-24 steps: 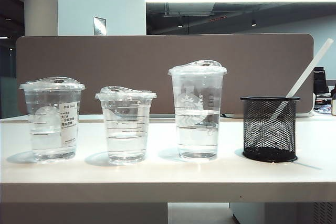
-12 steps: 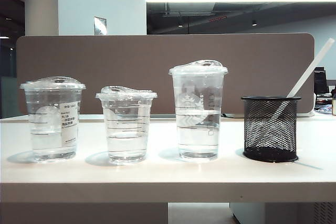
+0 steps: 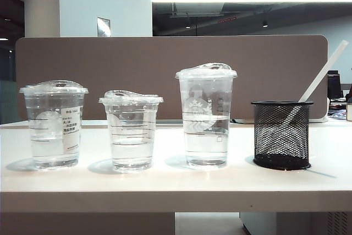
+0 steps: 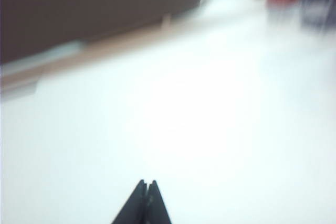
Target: Pick up the straw and insert it into the small coffee cup.
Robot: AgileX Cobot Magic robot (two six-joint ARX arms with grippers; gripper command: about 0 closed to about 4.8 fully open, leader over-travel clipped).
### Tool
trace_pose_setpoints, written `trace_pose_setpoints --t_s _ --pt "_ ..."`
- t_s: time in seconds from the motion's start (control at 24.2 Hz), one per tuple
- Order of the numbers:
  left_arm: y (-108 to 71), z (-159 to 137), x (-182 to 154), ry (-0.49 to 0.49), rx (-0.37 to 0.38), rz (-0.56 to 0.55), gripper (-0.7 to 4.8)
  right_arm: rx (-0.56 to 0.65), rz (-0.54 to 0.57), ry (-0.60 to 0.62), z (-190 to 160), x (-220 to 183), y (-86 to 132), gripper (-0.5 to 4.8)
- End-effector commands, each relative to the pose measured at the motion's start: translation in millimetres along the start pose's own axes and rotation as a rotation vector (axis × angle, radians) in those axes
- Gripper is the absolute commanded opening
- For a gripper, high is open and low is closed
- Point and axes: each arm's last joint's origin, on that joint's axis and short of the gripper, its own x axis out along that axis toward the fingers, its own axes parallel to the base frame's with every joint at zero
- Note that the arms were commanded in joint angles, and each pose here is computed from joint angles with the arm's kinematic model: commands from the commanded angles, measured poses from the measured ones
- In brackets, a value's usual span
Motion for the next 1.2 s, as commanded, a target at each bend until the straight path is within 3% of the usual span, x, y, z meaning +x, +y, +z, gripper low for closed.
trace_pose_setpoints --t_s 0.04,0.25,0.29,0.45,0.74,0.87,1.2 --pt "-0.4 2 0 -0.013 0.008 -0.01 0.21 -0.004 0.047 -0.03 -23 -27 6 -0.01" --pt "-0.3 2 0 -0.013 0.008 -0.009 0.22 0.068 0.105 -0.039 -49 -66 9 -0.01" --pt "-0.3 2 0 -0.013 0.008 -0.009 0.21 0.083 0.159 -0.039 -56 -80 11 -0.01" --pt "-0.1 2 0 -0.013 0.008 -0.001 0.21 0.054 0.249 0.02 -67 -107 23 -0.01" --pt "-0.8 2 0 -0.013 0.008 -0.024 0.21 0.023 0.323 0.062 -76 -116 36 0.01" --pt "-0.9 2 0 -0.013 0.008 -0.026 0.21 -0.004 0.311 0.101 -83 -116 44 0.53" --pt "-0.9 2 0 -0.013 0.008 -0.027 0.21 -0.028 0.301 0.144 -92 -106 51 0.54"
